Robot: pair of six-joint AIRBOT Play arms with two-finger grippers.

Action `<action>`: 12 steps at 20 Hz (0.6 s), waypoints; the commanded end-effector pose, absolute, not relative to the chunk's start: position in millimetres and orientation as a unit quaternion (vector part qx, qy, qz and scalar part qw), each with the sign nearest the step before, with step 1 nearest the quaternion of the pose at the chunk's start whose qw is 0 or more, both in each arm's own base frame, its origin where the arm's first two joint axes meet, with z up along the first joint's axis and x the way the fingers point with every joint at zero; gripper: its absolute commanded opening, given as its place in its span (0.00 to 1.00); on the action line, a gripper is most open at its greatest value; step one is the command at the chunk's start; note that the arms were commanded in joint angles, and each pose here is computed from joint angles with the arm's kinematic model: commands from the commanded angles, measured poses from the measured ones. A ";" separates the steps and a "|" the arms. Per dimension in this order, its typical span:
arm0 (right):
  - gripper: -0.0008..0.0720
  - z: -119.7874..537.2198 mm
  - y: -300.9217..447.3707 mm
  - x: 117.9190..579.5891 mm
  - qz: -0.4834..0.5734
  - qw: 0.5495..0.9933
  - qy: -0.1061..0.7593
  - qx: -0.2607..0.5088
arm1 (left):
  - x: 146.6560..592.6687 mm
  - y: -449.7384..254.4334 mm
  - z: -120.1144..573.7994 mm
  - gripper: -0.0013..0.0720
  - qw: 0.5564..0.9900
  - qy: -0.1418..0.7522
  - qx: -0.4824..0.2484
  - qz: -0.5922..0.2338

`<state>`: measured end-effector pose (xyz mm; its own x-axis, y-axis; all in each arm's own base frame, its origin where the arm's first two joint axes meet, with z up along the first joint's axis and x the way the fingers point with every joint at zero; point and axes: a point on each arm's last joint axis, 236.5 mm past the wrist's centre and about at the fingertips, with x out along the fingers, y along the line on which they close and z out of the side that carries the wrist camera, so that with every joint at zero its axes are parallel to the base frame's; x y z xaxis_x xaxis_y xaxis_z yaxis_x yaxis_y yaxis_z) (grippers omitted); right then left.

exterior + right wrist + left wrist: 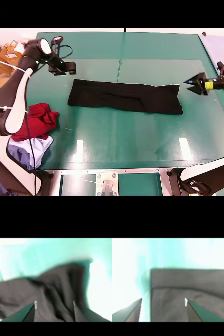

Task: Fold the shirts.

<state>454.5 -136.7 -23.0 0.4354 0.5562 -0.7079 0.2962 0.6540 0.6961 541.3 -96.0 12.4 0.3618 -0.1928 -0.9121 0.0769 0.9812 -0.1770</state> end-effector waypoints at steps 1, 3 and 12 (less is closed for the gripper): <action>0.77 -47.5 -147.7 418.4 0.117 0.735 0.538 0.396 | 518.1 -85.5 26.6 0.84 0.795 0.600 -0.053 -0.070; 0.85 -69.7 -138.4 410.1 0.123 0.733 0.544 0.390 | 512.4 -97.8 27.0 0.55 0.786 0.608 -0.071 -0.089; 0.85 -85.8 -52.2 443.0 0.217 0.709 0.554 0.380 | 508.6 -128.3 35.6 0.05 0.775 0.606 -0.118 -0.137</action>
<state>433.5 -78.8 -87.0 0.3260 0.7019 -0.6333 0.1773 0.6126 0.7702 511.5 -120.2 33.0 0.2414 -0.3205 -0.9160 0.0654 0.9471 -0.3142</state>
